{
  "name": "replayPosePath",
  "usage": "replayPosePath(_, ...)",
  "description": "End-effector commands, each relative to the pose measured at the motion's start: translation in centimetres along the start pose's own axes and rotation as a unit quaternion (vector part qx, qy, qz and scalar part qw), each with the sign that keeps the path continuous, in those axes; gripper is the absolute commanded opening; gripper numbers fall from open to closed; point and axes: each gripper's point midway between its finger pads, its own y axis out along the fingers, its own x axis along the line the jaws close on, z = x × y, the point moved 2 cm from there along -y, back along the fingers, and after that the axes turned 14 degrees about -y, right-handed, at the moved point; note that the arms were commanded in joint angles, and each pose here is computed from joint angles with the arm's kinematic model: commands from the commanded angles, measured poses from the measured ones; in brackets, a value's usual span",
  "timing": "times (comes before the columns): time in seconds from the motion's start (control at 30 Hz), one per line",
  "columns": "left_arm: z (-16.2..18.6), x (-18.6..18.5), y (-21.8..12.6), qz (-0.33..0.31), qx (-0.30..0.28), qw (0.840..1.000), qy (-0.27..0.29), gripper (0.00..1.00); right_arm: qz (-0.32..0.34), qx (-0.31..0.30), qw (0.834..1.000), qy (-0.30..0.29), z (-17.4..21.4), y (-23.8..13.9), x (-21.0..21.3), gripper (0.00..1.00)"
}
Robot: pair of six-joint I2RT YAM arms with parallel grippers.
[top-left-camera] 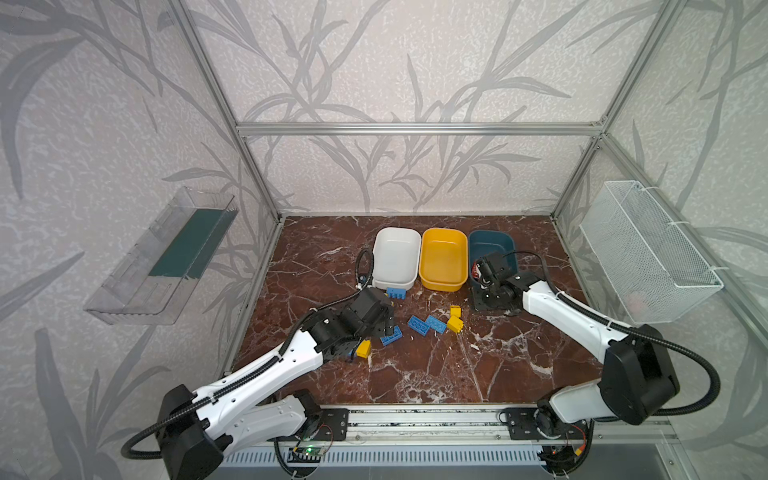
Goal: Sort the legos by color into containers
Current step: 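Lift the red brick with the right gripper and release it into the teal bin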
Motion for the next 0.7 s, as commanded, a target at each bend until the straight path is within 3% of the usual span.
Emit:
replayPosePath(0.0,-0.2,1.3,-0.4,-0.02,-0.016,1.0,-0.01,0.91,0.001,-0.015,1.0,-0.003,-1.1,-1.9,-0.4,0.5)
replayPosePath(0.17,0.4,1.9,-0.2,-0.025,-0.01,1.0,-0.011,0.91,0.007,-0.08,0.997,0.01,-4.5,-3.7,-1.6,0.5)
replayPosePath(0.33,1.0,2.0,0.5,-0.025,-0.001,1.0,-0.018,0.91,0.007,-0.102,0.993,0.053,-7.0,-4.8,-4.5,0.5)
replayPosePath(0.67,2.3,2.0,2.4,-0.035,0.019,0.999,-0.015,0.91,0.003,-0.119,0.984,0.132,-9.8,-2.3,-9.8,0.51)
